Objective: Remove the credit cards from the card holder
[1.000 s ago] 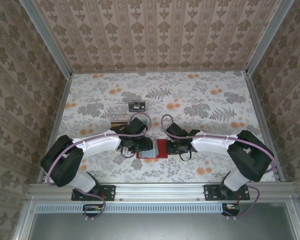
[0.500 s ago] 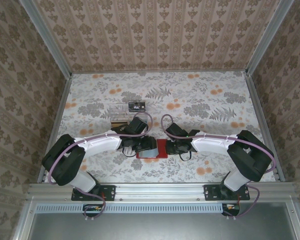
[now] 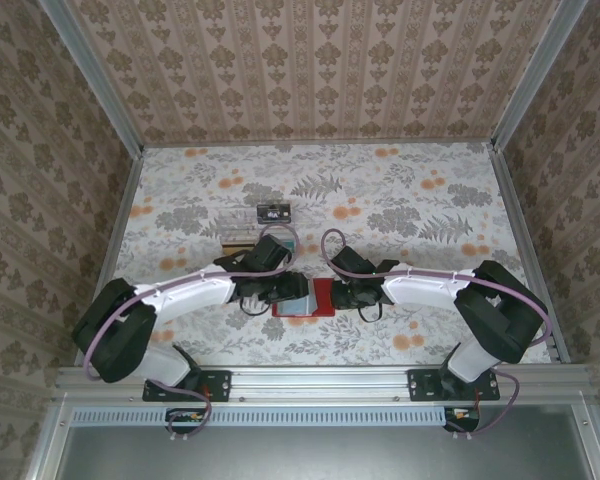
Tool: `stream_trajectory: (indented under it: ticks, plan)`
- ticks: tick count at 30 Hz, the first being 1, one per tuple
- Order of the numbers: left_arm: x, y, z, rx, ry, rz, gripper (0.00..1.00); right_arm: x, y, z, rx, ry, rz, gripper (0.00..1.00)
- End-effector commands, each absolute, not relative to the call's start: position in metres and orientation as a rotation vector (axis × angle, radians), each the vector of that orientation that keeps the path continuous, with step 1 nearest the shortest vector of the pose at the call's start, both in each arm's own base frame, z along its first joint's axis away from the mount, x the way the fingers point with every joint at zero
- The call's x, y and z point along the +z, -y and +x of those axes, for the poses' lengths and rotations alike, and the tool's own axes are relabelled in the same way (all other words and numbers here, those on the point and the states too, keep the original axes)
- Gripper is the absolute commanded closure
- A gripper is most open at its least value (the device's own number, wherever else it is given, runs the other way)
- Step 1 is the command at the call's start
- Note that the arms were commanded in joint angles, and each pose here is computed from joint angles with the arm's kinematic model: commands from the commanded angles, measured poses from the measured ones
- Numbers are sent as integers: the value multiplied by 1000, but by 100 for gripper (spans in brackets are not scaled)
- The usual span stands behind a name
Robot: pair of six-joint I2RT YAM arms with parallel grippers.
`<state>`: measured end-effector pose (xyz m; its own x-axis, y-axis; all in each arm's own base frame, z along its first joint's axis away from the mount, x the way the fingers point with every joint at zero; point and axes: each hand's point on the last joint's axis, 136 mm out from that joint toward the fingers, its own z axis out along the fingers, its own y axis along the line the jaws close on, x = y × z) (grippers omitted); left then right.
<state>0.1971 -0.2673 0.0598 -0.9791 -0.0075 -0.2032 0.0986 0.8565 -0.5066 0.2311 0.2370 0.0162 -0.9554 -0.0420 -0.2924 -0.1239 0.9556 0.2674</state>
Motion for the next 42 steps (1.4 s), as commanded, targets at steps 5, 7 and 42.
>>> stream_trajectory:
  ticks: [5, 7, 42]
  plan:
    - [42, 247, 192, -697, -2896, 10, 44, 8, -248, 227, 433, -2844, -150, 74]
    - [37, 247, 190, -689, -2915, 6, 45, 8, -248, 227, 433, -2844, -150, 74]
    - [58, 286, 187, -937, -2827, 178, 42, 6, -249, 227, 426, -2848, -155, 74]
